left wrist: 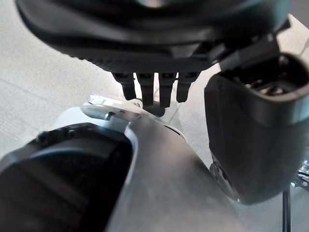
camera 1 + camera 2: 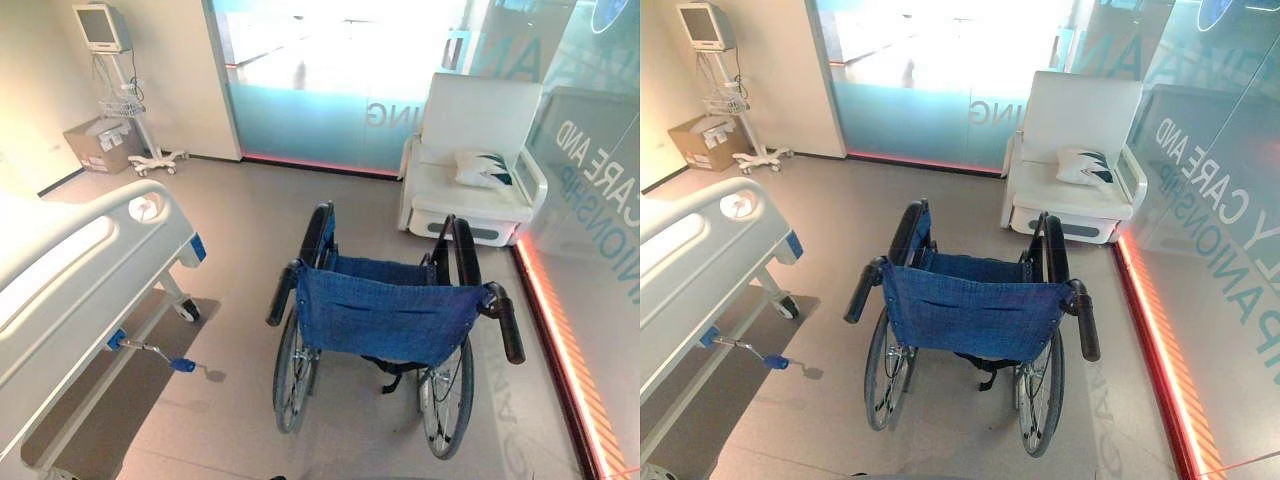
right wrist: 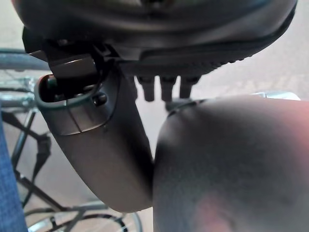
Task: Push the wheelchair next to the bed
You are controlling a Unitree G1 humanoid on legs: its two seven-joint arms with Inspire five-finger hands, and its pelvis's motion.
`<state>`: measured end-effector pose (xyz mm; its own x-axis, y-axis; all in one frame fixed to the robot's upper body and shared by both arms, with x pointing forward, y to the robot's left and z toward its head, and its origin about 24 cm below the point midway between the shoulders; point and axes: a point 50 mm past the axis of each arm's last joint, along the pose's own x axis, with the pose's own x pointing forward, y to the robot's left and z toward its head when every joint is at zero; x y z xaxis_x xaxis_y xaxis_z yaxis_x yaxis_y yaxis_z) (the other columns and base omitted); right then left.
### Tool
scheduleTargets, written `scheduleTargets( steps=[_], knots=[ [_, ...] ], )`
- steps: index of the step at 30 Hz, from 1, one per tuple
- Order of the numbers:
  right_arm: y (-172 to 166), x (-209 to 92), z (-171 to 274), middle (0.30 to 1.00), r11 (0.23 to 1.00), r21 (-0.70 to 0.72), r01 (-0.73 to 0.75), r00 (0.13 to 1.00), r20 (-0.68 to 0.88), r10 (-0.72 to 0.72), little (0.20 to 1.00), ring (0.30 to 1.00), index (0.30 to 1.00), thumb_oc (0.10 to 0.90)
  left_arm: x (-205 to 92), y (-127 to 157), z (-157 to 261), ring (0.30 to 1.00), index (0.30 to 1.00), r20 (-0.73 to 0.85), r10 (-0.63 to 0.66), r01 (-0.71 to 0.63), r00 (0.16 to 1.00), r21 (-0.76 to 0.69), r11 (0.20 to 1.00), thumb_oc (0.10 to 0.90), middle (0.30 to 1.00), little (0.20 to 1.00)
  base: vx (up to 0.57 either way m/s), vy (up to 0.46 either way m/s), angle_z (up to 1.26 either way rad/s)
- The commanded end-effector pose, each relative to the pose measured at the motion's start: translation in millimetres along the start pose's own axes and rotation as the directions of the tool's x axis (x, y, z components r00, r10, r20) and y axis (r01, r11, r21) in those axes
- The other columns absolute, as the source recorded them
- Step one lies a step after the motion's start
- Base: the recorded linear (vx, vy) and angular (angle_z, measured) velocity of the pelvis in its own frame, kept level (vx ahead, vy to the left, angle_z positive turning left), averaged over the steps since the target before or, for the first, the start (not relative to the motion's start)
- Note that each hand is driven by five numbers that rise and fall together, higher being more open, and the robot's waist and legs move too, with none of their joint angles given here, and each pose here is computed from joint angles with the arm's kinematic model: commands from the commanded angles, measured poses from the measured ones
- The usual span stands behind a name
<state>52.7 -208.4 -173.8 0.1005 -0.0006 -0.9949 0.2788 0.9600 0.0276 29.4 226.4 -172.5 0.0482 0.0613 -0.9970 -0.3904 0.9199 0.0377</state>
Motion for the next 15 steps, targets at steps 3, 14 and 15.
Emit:
scheduleTargets(
  steps=[3, 14, 15],
  knots=[
    [-5.8, -0.4, -19.8, 0.9, 0.999, -0.025, 0.022, 0.992, -0.121, -0.025, 0.9, 0.9, 0.9, 0.8, 2.6, -22.9, 5.9, 0.9, 0.9, 0.006, -0.036, 0.036, 0.999, 0.032, 0.999, 0.8, 0.9, 0.9, 0.0, 0.0, 0.0],
    [-9.7, -1.1, -22.0, 0.9, 0.999, -0.02, 0.027, 0.991, -0.13, -0.029, 0.9, 0.9, 0.9, 0.8, 2.4, -19.9, 3.7, 0.9, 0.9, -0.023, -0.027, 0.027, 0.999, 0.032, 0.999, 0.8, 0.9, 0.9, 0.0, 0.001, 0.0],
    [-9.6, -1.0, -22.0, 0.9, 0.999, -0.021, 0.027, 0.991, -0.129, -0.03, 0.9, 0.9, 0.9, 0.8, 2.4, -19.8, 3.6, 0.9, 0.9, -0.023, -0.026, 0.027, 0.999, 0.031, 0.999, 0.8, 0.9, 0.9, 0.0, 0.0, 0.0]
  ],
)
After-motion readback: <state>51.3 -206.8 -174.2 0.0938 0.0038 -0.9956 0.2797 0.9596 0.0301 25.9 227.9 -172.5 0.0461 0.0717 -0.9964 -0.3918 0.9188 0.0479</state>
